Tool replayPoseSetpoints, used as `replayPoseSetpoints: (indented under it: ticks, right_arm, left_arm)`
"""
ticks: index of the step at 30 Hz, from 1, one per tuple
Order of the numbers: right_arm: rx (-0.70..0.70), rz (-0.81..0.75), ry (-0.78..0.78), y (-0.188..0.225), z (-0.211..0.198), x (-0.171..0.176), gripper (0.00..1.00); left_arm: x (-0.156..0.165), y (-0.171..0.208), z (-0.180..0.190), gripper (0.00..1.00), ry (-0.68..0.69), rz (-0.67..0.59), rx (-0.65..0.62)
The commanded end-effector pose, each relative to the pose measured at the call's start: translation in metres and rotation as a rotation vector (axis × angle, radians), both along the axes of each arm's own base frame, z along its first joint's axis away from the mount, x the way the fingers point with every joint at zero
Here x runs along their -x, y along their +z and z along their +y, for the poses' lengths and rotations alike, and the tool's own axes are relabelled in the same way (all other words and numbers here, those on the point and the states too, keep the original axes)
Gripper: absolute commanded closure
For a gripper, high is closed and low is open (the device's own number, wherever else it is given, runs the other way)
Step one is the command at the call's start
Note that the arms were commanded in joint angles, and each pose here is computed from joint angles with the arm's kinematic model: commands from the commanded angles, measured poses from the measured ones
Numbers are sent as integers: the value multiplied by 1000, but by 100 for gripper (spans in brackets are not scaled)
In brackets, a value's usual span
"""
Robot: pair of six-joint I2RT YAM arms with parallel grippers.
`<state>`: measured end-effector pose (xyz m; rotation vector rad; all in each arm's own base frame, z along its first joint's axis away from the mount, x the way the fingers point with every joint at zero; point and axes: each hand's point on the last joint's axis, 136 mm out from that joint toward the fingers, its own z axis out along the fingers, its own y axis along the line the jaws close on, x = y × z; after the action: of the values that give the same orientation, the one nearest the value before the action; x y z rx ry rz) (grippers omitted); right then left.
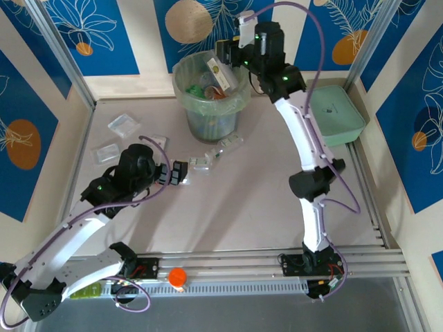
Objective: Put the plastic bottles in the bin
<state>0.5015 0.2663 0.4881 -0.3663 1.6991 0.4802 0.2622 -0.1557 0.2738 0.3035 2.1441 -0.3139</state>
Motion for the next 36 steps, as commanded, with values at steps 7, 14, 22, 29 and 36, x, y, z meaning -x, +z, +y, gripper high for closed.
replayPoseSetpoints:
  ticks: [7, 14, 22, 29, 36]
  right_arm:
    - [-123, 270, -24, -64, -29, 101, 41]
    - [-268, 398, -125, -130, -74, 173, 41]
    - [-298, 420, -239, -168, -113, 234, 40]
    - [-296, 384, -221, -175, -132, 264, 40]
    - [-266, 345, -205, -171, -141, 275, 40]
  left_arm:
    - [-3, -23, 28, 1, 325, 223, 163]
    - [4, -82, 59, 1, 800, 529, 449]
    - [-14, -131, 68, 1, 1132, 601, 679]
    - [-44, -163, 73, 1, 1265, 592, 723]
    - [-73, -197, 69, 1, 1315, 643, 757]
